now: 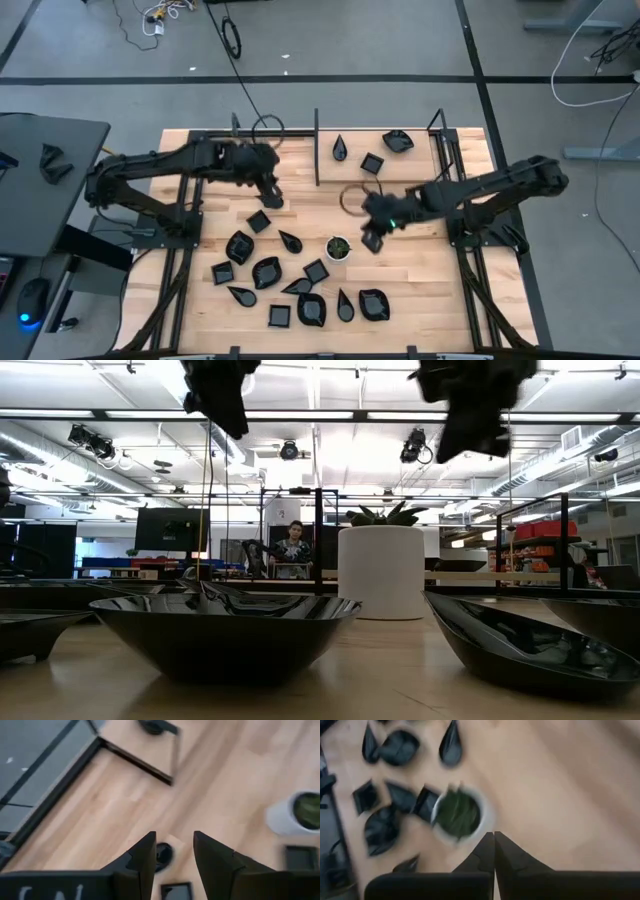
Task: Pick & Place Mini shaped plates
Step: Stack the leaf shaped plate on top of the leaf shaped plate on the shelf
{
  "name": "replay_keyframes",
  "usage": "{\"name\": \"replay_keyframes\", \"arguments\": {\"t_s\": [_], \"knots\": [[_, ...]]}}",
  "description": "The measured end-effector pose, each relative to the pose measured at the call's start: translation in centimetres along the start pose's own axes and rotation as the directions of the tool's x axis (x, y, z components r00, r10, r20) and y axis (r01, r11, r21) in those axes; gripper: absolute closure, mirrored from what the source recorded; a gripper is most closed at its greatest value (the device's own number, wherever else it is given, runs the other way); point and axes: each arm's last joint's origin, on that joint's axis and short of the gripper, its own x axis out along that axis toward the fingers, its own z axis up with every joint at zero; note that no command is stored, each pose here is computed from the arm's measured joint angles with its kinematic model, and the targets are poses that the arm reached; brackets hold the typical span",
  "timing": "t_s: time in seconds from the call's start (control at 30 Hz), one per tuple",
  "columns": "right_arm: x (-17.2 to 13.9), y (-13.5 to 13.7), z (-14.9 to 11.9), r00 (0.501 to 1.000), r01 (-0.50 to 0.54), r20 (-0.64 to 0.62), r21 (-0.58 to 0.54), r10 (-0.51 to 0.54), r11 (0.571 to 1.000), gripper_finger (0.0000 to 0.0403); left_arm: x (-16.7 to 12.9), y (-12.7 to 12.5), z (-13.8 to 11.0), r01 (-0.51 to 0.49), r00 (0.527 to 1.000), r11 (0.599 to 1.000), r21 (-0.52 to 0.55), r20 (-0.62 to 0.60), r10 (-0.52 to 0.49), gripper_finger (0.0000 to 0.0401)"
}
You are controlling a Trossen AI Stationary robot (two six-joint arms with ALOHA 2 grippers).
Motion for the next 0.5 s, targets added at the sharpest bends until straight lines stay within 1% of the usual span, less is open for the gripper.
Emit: {"name": "replay_keyframes", "arguments": {"t_s": [0.07,0.13,0.27,0.4,0.5], "knots": [[-0.1,1.0,-1.4,0.999,0.002,-0.049,0.069,0.002,0.998,0.0398,-0.5,-1.4,-0.5,0.022,1.000,1.000,0.021,0.008,-0.022,0.0266],[-0.2,1.7,-2.8,0.994,0.017,-0.106,0.161,0.000,0.987,0.0392,-1.0,-2.7,-1.1,0.030,0.999,0.998,0.046,0.023,-0.032,0.0266],[-0.4,2.9,-5.1,0.972,0.053,-0.233,0.328,0.027,0.943,0.0359,-2.1,-5.0,-2.3,0.015,0.997,0.997,0.074,0.074,-0.021,0.0266],[0.4,4.0,-6.8,0.948,0.110,-0.316,0.420,0.031,0.901,0.0306,-3.2,-6.8,-3.5,0.018,0.993,0.995,0.096,0.116,-0.029,0.0266],[2.1,4.5,-7.8,0.918,0.168,-0.396,0.406,0.007,0.898,0.0266,-3.9,-7.9,-4.3,0.048,0.991,0.993,0.103,0.123,-0.061,0.0266]]}}
